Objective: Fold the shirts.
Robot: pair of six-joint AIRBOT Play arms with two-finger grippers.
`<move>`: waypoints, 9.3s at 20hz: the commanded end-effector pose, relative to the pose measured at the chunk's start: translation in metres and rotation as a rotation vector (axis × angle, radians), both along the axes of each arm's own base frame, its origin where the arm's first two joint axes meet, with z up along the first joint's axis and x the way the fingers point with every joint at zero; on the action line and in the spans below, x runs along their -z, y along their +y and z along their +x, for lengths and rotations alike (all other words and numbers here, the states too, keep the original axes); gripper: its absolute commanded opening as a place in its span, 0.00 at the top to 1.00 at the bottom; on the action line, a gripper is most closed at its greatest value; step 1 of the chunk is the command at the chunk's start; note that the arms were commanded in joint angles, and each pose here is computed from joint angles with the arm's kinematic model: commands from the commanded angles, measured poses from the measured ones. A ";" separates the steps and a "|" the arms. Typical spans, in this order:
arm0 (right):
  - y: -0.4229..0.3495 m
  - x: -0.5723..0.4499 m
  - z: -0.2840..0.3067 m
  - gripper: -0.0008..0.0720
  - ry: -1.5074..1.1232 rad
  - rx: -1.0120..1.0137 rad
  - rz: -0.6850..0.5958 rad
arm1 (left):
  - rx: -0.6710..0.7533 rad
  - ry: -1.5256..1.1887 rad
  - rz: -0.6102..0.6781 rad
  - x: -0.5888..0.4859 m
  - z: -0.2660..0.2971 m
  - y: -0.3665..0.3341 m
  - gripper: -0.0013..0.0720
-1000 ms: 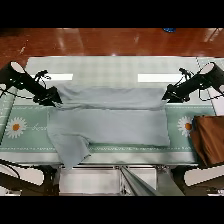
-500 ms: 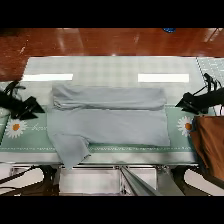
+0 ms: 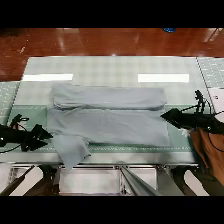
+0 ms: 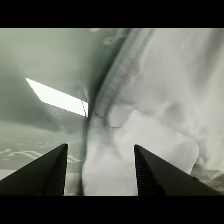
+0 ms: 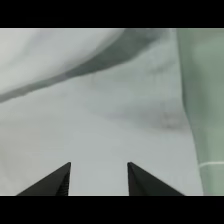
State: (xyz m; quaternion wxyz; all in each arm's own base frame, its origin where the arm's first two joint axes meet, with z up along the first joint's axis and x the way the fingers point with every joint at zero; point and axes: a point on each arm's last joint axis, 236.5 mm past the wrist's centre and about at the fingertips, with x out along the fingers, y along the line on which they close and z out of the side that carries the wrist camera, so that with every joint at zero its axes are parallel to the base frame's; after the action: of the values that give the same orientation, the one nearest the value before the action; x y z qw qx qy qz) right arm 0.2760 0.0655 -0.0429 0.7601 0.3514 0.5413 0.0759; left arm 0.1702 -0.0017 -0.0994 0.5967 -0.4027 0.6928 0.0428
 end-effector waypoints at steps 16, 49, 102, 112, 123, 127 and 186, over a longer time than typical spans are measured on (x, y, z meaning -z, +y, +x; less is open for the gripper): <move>-0.050 0.042 -0.141 0.42 0.557 0.038 -0.015 | 0.175 0.048 -0.088 0.023 -0.015 -0.057 0.96; -0.018 -0.024 0.114 0.95 0.025 -0.021 0.260 | 0.226 -0.386 0.008 -0.092 0.246 -0.027 0.96; 0.007 -0.153 0.016 0.95 -0.283 -0.125 -0.134 | 0.853 -0.680 -0.064 -0.064 0.193 -0.383 0.96; 0.015 -0.176 0.008 0.95 -0.349 -0.118 -0.110 | 1.074 -0.498 -0.350 -0.042 0.074 -0.540 0.96; 0.118 -0.182 0.047 0.95 -0.415 -0.315 0.016 | 0.674 -0.835 0.011 -0.236 0.288 -0.268 0.96; 0.201 -0.166 0.083 0.95 -0.393 -0.453 0.049 | 0.568 -0.996 0.382 -0.325 0.259 -0.139 0.96; 0.110 -0.283 0.167 0.96 -0.442 -0.401 -0.083 | 0.281 -0.758 0.280 -0.153 0.154 -0.086 0.96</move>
State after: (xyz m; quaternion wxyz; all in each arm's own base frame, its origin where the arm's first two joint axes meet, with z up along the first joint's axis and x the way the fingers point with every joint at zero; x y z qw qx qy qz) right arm 0.4437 0.2284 0.1987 0.8115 0.1956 0.4380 0.3336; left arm 0.3242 -0.0878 0.0536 0.8581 -0.2066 0.4602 -0.0963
